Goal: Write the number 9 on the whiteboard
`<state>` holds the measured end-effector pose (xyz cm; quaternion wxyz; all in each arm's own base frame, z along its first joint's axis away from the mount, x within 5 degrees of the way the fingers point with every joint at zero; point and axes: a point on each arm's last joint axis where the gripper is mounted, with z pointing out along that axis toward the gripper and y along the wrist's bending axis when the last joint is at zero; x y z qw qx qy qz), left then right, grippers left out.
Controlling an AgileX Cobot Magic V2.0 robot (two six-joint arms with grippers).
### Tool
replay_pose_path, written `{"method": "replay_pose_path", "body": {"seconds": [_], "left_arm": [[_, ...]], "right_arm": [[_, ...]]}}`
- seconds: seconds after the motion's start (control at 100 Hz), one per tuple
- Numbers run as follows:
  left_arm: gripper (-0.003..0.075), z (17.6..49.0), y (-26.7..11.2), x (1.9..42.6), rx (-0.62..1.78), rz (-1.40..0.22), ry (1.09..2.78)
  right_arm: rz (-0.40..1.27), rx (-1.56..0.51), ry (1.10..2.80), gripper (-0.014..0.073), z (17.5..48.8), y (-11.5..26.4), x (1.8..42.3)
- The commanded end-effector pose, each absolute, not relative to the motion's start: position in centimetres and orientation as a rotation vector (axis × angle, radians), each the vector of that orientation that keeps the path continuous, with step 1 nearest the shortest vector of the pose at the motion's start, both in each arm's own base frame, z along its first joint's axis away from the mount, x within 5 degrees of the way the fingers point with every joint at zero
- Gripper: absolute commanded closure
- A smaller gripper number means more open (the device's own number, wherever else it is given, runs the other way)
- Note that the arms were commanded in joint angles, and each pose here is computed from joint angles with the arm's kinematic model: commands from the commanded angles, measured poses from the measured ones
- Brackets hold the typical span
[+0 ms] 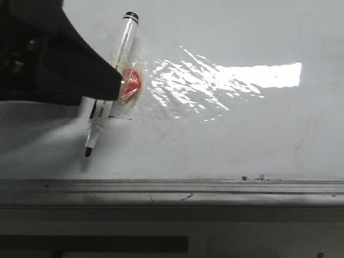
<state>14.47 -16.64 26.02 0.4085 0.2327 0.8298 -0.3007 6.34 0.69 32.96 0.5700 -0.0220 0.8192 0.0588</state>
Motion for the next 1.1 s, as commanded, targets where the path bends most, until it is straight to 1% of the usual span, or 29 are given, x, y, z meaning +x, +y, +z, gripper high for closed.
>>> {"method": "replay_pose_path", "body": {"seconds": [0.0, 0.03, 0.07, 0.08, 0.09, 0.12, 0.13, 0.15, 0.21, 0.22, 0.23, 0.25, 0.37, 0.43, 0.47, 0.51, 0.52, 0.53, 0.59, 0.61, 0.65, 0.66, 0.74, 0.79, 0.91, 1.0, 1.09], "left_arm": [[0.0337, 27.1, -17.1, 15.2, 0.538, -0.756, 2.035], [0.0347, 26.9, -17.2, 15.3, 0.540, -0.752, 2.045], [0.0389, 26.7, -17.3, 15.3, 0.542, -0.748, 2.053], [0.0389, 26.6, -17.3, 15.4, 0.542, -0.747, 2.056], [0.0418, 26.6, -17.3, 15.4, 0.543, -0.746, 2.059], [0.0454, 26.5, -17.4, 15.4, 0.544, -0.745, 2.061], [0.0481, 26.4, -17.4, 15.4, 0.544, -0.743, 2.063], [0.0510, 26.4, -17.4, 15.5, 0.545, -0.742, 2.065], [0.0680, 26.4, -17.4, 15.5, 0.543, -0.742, 2.064], [0.0680, 26.4, -17.4, 15.5, 0.543, -0.742, 2.064], [0.0715, 26.4, -17.4, 15.5, 0.543, -0.742, 2.064], [0.0739, 26.4, -17.4, 15.5, 0.543, -0.738, 2.060], [0.0741, 26.9, -17.4, 15.5, 0.538, -0.744, 2.042], [0.0741, 27.5, -17.4, 15.1, 0.578, -0.765, 2.033], [0.0741, 28.2, -17.3, 14.7, 0.648, -0.760, 2.001], [0.0741, 28.8, -17.2, 14.3, 0.742, -0.740, 1.955], [0.0741, 28.9, -17.3, 14.1, 0.765, -0.740, 1.947], [0.0741, 29.1, -17.3, 14.0, 0.785, -0.738, 1.934], [0.0741, 30.0, -17.2, 12.8, 0.972, -0.696, 1.820], [0.0741, 30.4, -17.1, 12.3, 1.045, -0.676, 1.766], [0.0740, 30.7, -17.0, 11.4, 1.136, -0.672, 1.708], [0.0741, 30.8, -17.0, 11.2, 1.162, -0.664, 1.682], [0.0741, 31.1, -16.8, 10.0, 1.284, -0.681, 1.611], [0.0741, 31.1, -16.8, 9.6, 1.308, -0.700, 1.603], [0.0741, 31.2, -16.9, 9.4, 1.299, -0.741, 1.603], [0.0741, 31.4, -17.1, 9.4, 1.299, -0.759, 1.576], [0.0741, 31.6, -17.2, 9.3, 1.300, -0.774, 1.551]], "right_arm": [[0.136, -0.065, 1.823, 0.0157, 34.7, 0.8, 6.6], [0.136, -0.065, 1.823, 0.0157, 34.7, 0.8, 6.6], [0.136, -0.065, 1.823, 0.0157, 34.7, 0.8, 6.6], [0.134, -0.067, 1.823, 0.0157, 34.7, 0.8, 6.6], [0.132, -0.070, 1.823, 0.0157, 34.7, 0.8, 6.6], [0.127, -0.076, 1.823, 0.0157, 34.7, 0.8, 6.6], [0.124, -0.080, 1.820, 0.0157, 34.7, 0.8, 6.6], [0.120, -0.086, 1.817, 0.0157, 34.7, 0.8, 6.6], [0.120, -0.094, 1.799, 0.0157, 34.9, 0.8, 6.7], [0.118, -0.095, 1.796, 0.0157, 34.9, 0.8, 6.7], [0.121, -0.094, 1.794, 0.0157, 34.9, 0.8, 6.7], [0.124, -0.099, 1.786, 0.0157, 35.0, 0.9, 6.7], [0.173, -0.169, 1.757, 0.0157, 35.3, 1.5, 6.9], [0.211, -0.264, 1.762, 0.0157, 35.3, 2.3, 7.0], [0.272, -0.323, 1.769, 0.0157, 35.4, 3.0, 7.1], [0.327, -0.424, 1.773, 0.0157, 35.4, 3.8, 7.3], [0.317, -0.467, 1.766, 0.0157, 35.4, 4.0, 7.3], [0.356, -0.480, 1.767, 0.0157, 35.4, 4.3, 7.2], [0.422, -0.636, 1.749, 0.0157, 35.5, 5.4, 7.5], [0.479, -0.672, 1.745, 0.0157, 35.4, 5.9, 7.6], [0.525, -0.736, 1.717, 0.0157, 35.4, 6.5, 7.9], [0.515, -0.750, 1.715, 0.0157, 35.4, 6.5, 8.0], [0.595, -0.827, 1.675, 0.0157, 35.4, 7.5, 8.9], [0.635, -0.867, 1.657, 0.0156, 35.3, 7.9, 9.3], [0.733, -0.948, 1.538, 0.0155, 35.6, 9.1, 10.2], [0.748, -1.036, 1.468, 0.0155, 35.4, 10.0, 10.8], [0.766, -1.097, 1.465, 0.0155, 34.9, 11.0, 11.6]]}}
